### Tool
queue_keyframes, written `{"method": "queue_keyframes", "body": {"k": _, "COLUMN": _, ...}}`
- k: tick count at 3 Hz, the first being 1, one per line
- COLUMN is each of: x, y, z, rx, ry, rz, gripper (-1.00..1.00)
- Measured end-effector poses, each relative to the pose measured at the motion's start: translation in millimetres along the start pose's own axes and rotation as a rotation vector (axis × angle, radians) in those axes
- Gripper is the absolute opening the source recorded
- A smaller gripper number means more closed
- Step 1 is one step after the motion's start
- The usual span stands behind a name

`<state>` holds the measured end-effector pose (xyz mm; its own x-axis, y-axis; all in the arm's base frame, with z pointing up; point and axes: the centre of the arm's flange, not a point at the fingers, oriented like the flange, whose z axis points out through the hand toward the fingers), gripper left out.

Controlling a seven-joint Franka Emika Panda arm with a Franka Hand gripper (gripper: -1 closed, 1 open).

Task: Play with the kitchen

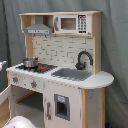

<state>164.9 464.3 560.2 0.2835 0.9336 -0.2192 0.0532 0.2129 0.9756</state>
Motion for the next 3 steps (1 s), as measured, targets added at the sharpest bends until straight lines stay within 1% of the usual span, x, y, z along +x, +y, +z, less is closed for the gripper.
{"method": "queue_keyframes", "body": {"k": 1, "x": 11.4, "y": 27.0, "z": 12.1, "rx": 0.011, "ry": -0.001, "rz": 0.072, "gripper": 1.00}}
{"method": "queue_keyframes", "body": {"k": 2, "x": 22.4, "y": 44.1, "z": 22.9, "rx": 0.028, "ry": 0.005, "rz": 0.123, "gripper": 1.00}}
{"method": "queue_keyframes", "body": {"k": 3, "x": 33.5, "y": 57.2, "z": 36.8, "rx": 0.053, "ry": 0.011, "rz": 0.177, "gripper": 1.00}}
